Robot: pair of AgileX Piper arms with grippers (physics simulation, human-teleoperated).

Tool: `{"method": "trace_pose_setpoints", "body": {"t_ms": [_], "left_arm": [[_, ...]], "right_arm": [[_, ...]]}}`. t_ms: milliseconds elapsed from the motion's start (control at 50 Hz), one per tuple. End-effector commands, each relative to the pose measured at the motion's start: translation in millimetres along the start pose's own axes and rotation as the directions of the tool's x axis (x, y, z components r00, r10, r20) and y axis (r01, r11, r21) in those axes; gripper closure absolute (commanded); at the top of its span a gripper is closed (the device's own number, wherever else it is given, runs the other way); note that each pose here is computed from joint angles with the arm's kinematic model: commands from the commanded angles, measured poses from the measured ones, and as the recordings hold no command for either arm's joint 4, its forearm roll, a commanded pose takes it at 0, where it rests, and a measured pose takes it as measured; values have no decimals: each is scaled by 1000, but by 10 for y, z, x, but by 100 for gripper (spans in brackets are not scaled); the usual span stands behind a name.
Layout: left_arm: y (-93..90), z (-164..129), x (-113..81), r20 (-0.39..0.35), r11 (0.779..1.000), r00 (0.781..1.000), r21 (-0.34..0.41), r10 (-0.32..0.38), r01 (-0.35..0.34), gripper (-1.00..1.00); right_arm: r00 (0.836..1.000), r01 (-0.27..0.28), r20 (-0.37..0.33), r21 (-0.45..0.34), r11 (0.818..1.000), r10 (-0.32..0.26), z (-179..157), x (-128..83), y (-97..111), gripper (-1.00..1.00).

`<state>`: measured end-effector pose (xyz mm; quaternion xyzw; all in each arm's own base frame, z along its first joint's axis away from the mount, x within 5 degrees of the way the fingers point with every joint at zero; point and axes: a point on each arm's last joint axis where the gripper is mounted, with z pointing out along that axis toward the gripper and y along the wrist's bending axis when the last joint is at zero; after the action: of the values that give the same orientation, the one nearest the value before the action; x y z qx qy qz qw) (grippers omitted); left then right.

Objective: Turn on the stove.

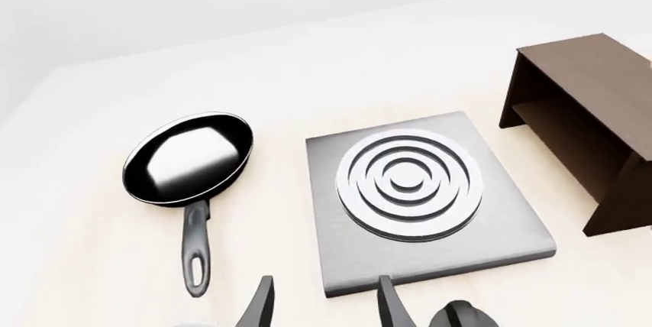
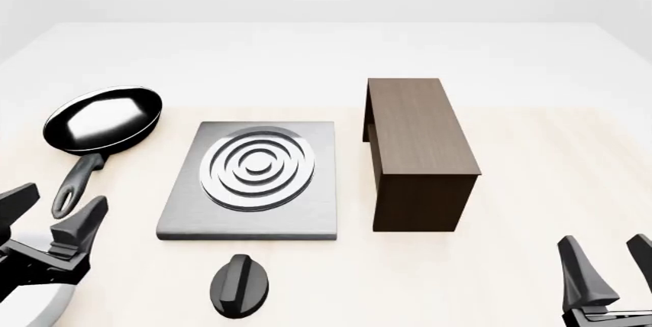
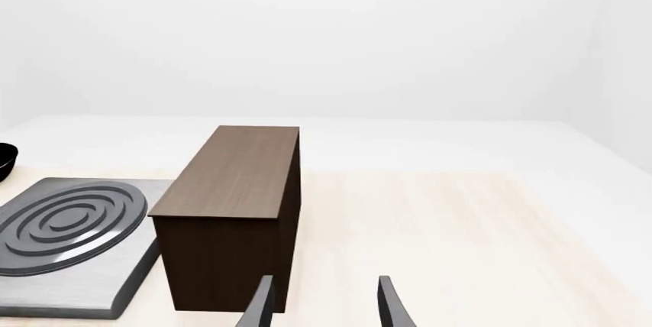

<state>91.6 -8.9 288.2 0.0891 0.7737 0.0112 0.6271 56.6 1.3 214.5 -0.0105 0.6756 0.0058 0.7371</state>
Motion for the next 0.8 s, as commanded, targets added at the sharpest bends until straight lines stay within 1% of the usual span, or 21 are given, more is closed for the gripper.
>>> {"method": "trace_pose_setpoints", "body": {"t_ms": [20,60,120,160,200,280,380,640,700,800], "left_arm": [[-51,146,174,-118,996,990,51,74,-68,-100],[-55,126,195,-124,996,989,53,77,-71,-100],[-60,70,229,-113,993,988,57,107,-101,-100],[-77,110,295,-140,992,984,71,109,-100,-100],[-84,107,321,-142,991,983,76,116,-106,-100],[-96,125,355,-152,991,981,86,118,-106,-100],[-131,215,428,-190,989,975,112,112,-92,-100],[-191,366,480,-228,986,968,150,106,-73,-100],[-202,397,508,-233,984,965,156,116,-80,-100],[-251,455,565,-251,979,959,188,130,-84,-100]], "right_arm": [[1000,0,0,0,1000,0,0,0,0,-100],[1000,0,0,0,1000,0,0,0,0,-100],[1000,0,0,0,1000,0,0,0,0,-100],[1000,0,0,0,1000,0,0,0,0,-100],[1000,0,0,0,1000,0,0,0,0,-100],[1000,0,0,0,1000,0,0,0,0,-100],[1000,0,0,-1,1000,0,0,0,0,-100],[1000,0,0,-1,1000,0,0,0,0,-100],[1000,0,0,0,1000,0,0,0,0,-100],[1000,0,0,0,1000,0,0,0,0,-100]]}}
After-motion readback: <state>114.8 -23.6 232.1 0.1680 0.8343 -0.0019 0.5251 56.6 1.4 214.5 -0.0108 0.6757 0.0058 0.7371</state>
